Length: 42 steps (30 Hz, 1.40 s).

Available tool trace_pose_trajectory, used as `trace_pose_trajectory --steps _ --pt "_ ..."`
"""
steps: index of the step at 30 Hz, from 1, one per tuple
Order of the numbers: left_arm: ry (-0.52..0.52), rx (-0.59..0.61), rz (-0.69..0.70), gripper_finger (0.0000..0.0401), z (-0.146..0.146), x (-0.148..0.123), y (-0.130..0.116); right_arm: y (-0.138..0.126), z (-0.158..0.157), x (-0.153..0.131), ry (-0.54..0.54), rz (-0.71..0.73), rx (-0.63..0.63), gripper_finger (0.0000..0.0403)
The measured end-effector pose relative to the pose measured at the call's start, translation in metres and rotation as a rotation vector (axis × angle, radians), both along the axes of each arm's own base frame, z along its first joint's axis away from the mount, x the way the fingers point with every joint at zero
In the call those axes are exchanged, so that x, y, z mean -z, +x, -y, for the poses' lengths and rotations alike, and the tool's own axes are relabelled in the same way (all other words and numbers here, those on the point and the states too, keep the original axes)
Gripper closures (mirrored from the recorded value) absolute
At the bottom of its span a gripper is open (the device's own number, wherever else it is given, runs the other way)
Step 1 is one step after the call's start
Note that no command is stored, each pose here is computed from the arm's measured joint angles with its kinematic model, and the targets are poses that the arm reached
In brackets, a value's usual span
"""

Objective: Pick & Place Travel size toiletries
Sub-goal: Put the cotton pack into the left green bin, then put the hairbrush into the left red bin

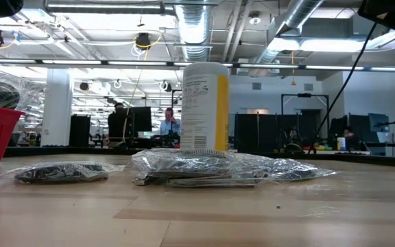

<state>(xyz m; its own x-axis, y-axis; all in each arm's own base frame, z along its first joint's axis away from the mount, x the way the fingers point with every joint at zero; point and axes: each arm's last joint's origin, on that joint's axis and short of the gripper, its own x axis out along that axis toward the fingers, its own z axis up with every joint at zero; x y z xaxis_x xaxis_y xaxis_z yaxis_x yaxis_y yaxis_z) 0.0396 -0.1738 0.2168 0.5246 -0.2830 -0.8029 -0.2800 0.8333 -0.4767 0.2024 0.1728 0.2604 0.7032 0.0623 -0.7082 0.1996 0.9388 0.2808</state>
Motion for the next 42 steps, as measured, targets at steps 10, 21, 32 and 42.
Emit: trace_pose_trajectory --steps 10,21,32,42 --pt "0.082 -0.048 0.004 0.0248 -0.014 -0.001 0.007 0.005 0.007 0.000 -0.007 0.000 0.025 0.0275" --pt "0.119 -0.145 0.239 0.0247 -0.041 -0.021 0.021 0.006 0.008 0.000 -0.008 0.000 0.028 0.0275" --pt "0.266 -0.236 0.294 0.0248 -0.052 -0.021 0.056 0.007 0.007 0.000 -0.018 0.007 0.014 0.0275" --pt "0.284 -0.109 0.368 0.0248 -0.053 -0.026 0.110 0.007 0.006 -0.001 -0.011 0.018 0.010 0.0275"
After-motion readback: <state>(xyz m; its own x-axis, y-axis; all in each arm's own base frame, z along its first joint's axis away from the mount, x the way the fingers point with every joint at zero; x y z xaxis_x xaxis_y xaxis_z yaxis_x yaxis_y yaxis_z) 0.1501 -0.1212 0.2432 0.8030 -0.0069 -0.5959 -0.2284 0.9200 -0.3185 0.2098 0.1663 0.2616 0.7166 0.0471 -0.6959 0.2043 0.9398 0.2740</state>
